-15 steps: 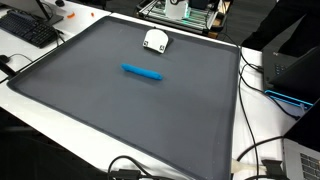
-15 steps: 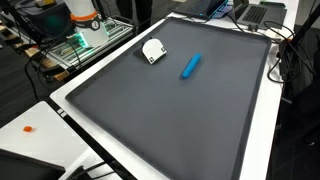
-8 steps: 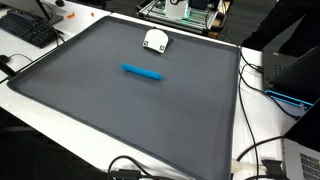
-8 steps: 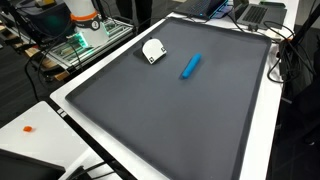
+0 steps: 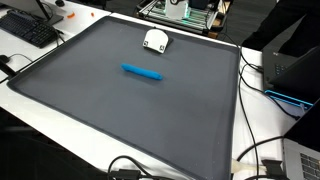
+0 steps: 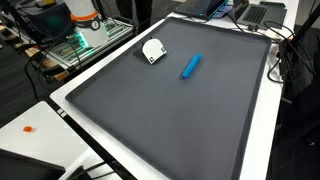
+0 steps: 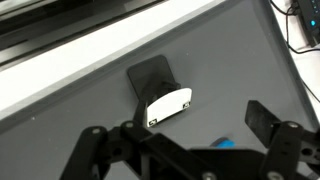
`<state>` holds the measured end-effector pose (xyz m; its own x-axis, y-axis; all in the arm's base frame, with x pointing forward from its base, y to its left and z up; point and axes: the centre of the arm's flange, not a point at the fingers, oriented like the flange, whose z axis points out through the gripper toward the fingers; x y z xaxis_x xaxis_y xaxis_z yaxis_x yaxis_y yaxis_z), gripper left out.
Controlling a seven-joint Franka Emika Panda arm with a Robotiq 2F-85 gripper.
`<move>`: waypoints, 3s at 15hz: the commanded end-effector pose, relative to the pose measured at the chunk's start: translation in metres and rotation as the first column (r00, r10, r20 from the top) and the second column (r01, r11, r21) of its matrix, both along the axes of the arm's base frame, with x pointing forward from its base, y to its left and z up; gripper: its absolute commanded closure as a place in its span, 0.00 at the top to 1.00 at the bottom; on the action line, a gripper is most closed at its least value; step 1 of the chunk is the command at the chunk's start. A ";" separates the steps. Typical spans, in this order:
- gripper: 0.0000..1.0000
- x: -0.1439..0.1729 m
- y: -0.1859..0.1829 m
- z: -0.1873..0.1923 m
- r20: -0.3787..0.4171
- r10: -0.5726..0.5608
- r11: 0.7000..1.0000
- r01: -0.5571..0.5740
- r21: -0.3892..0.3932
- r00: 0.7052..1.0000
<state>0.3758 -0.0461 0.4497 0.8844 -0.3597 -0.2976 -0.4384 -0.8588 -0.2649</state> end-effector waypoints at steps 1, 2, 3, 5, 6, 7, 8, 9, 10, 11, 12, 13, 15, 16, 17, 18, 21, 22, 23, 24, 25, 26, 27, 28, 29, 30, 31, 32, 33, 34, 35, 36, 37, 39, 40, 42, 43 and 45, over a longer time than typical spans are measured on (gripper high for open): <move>1.00 -0.007 0.024 -0.031 -0.070 -0.186 0.982 0.187 0.011 0.980; 1.00 -0.007 0.029 -0.040 -0.082 -0.235 0.972 0.237 0.006 0.968; 1.00 -0.007 0.033 -0.047 -0.100 -0.282 0.959 0.284 0.000 0.954; 1.00 -0.007 0.040 -0.062 -0.105 -0.379 0.925 0.379 -0.019 0.920; 1.00 -0.007 0.044 -0.069 -0.106 -0.390 0.921 0.390 -0.027 0.915; 1.00 -0.002 0.034 -0.053 -0.100 -0.327 0.945 0.326 -0.026 0.940; 1.00 -0.003 0.036 -0.058 -0.103 -0.330 0.944 0.328 -0.033 0.938; 1.00 -0.002 0.037 -0.057 -0.102 -0.329 0.944 0.327 -0.033 0.939; 1.00 -0.001 0.036 -0.056 -0.098 -0.329 0.944 0.328 -0.031 0.939; 1.00 -0.001 0.036 -0.054 -0.096 -0.330 0.944 0.328 -0.031 0.939; 1.00 0.000 0.036 -0.054 -0.095 -0.330 0.944 0.328 -0.030 0.939; 1.00 0.000 0.036 -0.054 -0.094 -0.330 0.944 0.328 -0.030 0.939; 1.00 0.000 0.036 -0.054 -0.094 -0.330 0.944 0.328 -0.030 0.939; 1.00 0.000 0.036 -0.054 -0.094 -0.330 0.944 0.328 -0.030 0.939; 1.00 -0.001 0.043 -0.059 -0.104 -0.398 0.917 0.394 -0.052 0.912; 1.00 -0.002 0.046 -0.064 -0.094 -0.410 0.912 0.405 -0.061 0.907; 1.00 0.000 0.061 -0.076 -0.039 -0.534 0.843 0.529 -0.098 0.844; 1.00 0.000 0.066 -0.083 -0.020 -0.561 0.824 0.555 -0.115 0.828; 1.00 0.000 0.070 -0.089 -0.010 -0.591 0.801 0.585 -0.131 0.807; 1.00 0.000 0.074 -0.097 0.010 -0.613 0.780 0.607 -0.149 0.790; 1.00 -0.001 0.080 -0.105 0.017 -0.634 0.761 0.628 -0.162 0.773; 1.00 -0.002 0.084 -0.114 0.027 -0.649 0.746 0.643 -0.173 0.760; 1.00 -0.002 0.089 -0.122 0.024 -0.649 0.747 0.643 -0.169 0.761; 1.00 -0.002 0.092 -0.132 0.009 -0.645 0.751 0.637 -0.175 0.764; 1.00 -0.003 0.095 -0.141 0.019 -0.648 0.745 0.639 -0.192 0.761; 1.00 -0.003 0.099 -0.146 0.009 -0.650 0.744 0.640 -0.192 0.760; 1.00 -0.001 0.101 -0.153 0.021 -0.652 0.740 0.642 -0.198 0.758; 1.00 0.002 0.104 -0.158 0.026 -0.654 0.736 0.645 -0.206 0.756; 1.00 0.004 0.106 -0.164 0.031 -0.662 0.728 0.652 -0.212 0.749; 1.00 0.006 0.108 -0.170 0.038 -0.672 0.716 0.663 -0.218 0.739; 1.00 0.008 0.108 -0.176 0.043 -0.681 0.707 0.671 -0.223 0.731; 1.00 0.010 0.108 -0.182 0.051 -0.690 0.695 0.681 -0.230 0.722; 1.00 0.011 0.108 -0.186 0.054 -0.700 0.685 0.690 -0.234 0.712; 1.00 0.014 0.106 -0.195 0.073 -0.720 0.658 0.712 -0.245 0.690; 1.00 0.015 0.104 -0.198 0.074 -0.730 0.647 0.722 -0.245 0.680; 1.00 0.017 0.101 -0.204 0.091 -0.743 0.626 0.736 -0.256 0.663; 1.00 0.017 0.100 -0.206 0.098 -0.746 0.619 0.741 -0.260 0.658; 1.00 0.019 0.099 -0.210 0.111 -0.755 0.604 0.751 -0.266 0.647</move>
<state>0.3921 0.0536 0.2495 0.2923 -0.9488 -0.1197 -0.9555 -0.2847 -0.0767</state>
